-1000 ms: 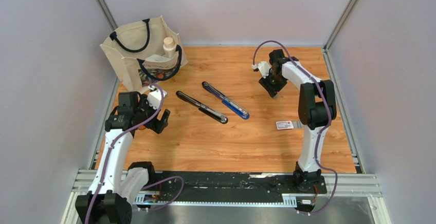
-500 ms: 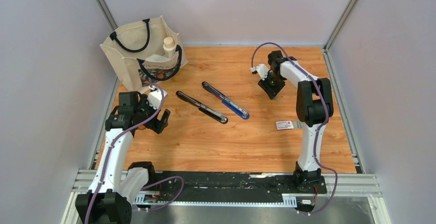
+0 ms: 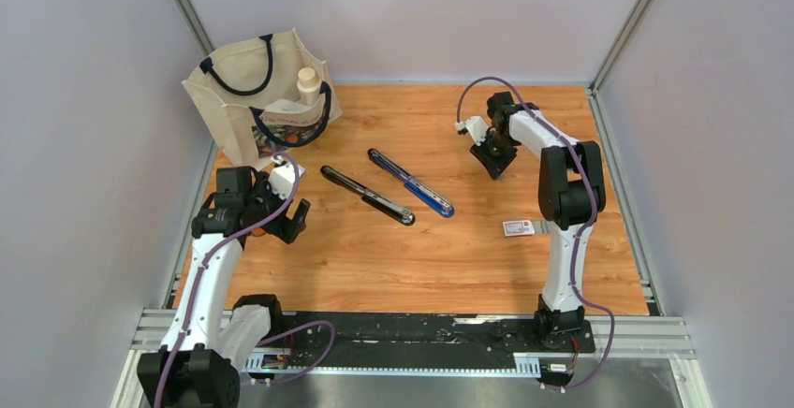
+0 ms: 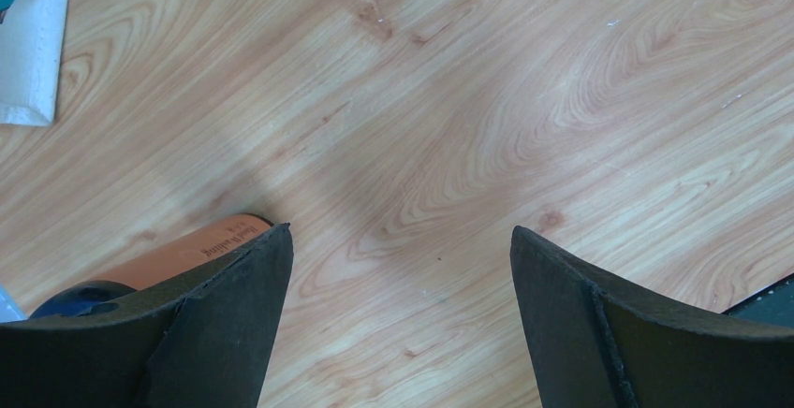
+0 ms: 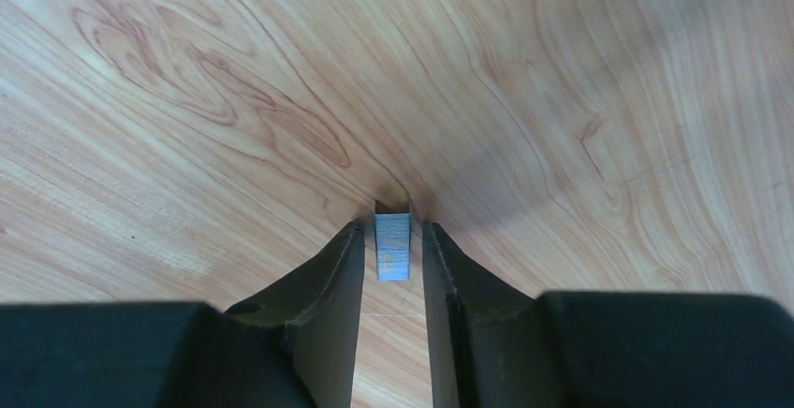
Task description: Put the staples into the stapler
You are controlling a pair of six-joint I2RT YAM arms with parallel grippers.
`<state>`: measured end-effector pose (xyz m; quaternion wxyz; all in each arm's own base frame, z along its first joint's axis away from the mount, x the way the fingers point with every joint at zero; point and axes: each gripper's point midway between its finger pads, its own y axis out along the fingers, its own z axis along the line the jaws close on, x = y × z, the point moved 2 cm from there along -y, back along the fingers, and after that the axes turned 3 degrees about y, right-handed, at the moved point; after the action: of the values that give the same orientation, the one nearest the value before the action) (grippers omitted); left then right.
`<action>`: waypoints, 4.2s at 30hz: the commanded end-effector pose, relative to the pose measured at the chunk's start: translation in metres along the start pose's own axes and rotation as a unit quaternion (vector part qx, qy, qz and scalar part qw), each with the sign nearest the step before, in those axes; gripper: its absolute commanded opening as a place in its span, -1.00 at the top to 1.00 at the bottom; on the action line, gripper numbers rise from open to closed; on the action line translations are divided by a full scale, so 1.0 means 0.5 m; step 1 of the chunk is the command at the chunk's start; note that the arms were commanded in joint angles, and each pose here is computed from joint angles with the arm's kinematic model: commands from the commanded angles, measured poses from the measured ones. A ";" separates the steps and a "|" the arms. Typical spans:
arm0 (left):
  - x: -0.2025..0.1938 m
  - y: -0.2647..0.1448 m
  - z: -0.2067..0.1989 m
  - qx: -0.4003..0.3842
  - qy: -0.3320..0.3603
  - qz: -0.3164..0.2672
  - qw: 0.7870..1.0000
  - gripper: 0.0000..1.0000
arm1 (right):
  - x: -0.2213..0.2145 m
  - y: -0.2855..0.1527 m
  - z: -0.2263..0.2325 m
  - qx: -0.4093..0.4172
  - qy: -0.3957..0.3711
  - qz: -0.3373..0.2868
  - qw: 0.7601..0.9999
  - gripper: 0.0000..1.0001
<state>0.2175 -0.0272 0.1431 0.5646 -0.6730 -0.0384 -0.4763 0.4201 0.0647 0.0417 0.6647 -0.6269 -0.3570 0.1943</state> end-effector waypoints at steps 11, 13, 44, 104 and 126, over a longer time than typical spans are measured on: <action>0.013 0.001 0.007 0.003 0.013 -0.017 1.000 -0.88 | 0.017 0.007 0.003 0.003 0.004 -0.017 1.000 0.58; 0.013 0.000 0.006 0.003 0.012 -0.017 1.000 -0.87 | 0.021 0.003 0.004 0.002 0.004 -0.022 1.000 0.59; 0.012 0.000 0.009 0.006 0.011 -0.015 1.000 -0.88 | 0.159 -0.196 0.240 0.023 0.079 -0.190 0.978 0.59; 0.011 -0.003 0.009 0.011 0.013 -0.015 1.000 -0.88 | 0.138 -0.055 0.347 0.044 -0.015 -0.142 0.989 0.60; 0.010 -0.002 0.009 0.010 0.013 -0.015 1.000 -0.88 | 0.128 -0.043 0.350 0.050 -0.026 -0.127 0.990 0.50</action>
<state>0.2177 -0.0268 0.1427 0.5655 -0.6724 -0.0376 -0.4761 0.3307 0.2275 0.0746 0.7079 -0.5388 -0.4361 0.1359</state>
